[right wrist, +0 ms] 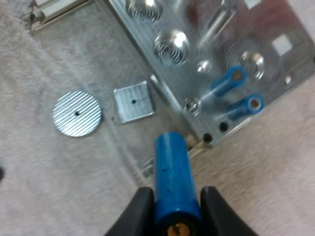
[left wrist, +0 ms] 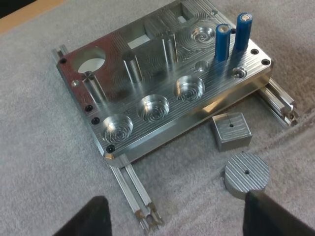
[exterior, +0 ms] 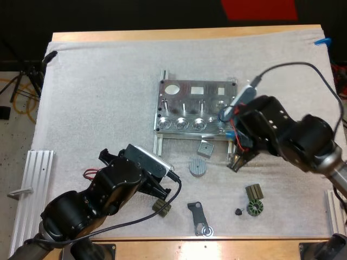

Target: Load cells from right to left

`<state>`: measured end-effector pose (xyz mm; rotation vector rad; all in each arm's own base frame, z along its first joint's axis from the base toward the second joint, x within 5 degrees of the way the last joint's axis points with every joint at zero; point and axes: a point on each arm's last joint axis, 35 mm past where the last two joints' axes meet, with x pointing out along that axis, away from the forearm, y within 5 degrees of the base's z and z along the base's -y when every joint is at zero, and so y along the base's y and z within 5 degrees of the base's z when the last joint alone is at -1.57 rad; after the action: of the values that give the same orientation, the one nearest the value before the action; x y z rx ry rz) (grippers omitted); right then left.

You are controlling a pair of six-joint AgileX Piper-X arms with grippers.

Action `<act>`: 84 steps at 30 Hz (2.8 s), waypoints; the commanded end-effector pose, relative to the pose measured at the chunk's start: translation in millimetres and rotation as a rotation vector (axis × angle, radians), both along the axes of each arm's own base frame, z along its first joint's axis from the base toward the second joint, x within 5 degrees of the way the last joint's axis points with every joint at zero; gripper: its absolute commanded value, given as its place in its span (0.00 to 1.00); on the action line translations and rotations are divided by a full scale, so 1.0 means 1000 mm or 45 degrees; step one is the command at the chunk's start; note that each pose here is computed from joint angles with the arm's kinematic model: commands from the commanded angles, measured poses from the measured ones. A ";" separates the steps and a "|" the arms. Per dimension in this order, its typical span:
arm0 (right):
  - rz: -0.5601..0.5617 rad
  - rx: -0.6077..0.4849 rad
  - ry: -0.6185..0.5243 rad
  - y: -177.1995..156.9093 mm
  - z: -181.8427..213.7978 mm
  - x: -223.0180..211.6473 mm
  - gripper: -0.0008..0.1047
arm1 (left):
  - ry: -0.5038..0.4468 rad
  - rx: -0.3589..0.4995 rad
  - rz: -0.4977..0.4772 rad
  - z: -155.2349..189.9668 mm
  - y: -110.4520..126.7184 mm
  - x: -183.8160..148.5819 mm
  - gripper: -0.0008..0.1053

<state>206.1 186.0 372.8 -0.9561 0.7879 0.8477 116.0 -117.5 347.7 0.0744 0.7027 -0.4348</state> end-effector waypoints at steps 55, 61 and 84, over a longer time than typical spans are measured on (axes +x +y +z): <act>0.162 -0.310 0.235 0.072 -0.099 0.142 0.01 | -0.044 0.034 -0.048 0.004 0.001 -0.001 0.54; 0.155 -0.330 0.226 0.074 -0.106 0.145 0.01 | -0.047 0.029 -0.048 0.004 0.001 -0.001 0.54; 0.156 -0.460 0.254 0.087 -0.129 0.140 0.01 | -0.050 0.027 -0.048 0.005 0.001 -0.001 0.54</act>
<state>346.2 272.2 249.2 -1.2518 1.0663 0.9291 116.0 -117.6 347.7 0.1317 0.6900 -0.4578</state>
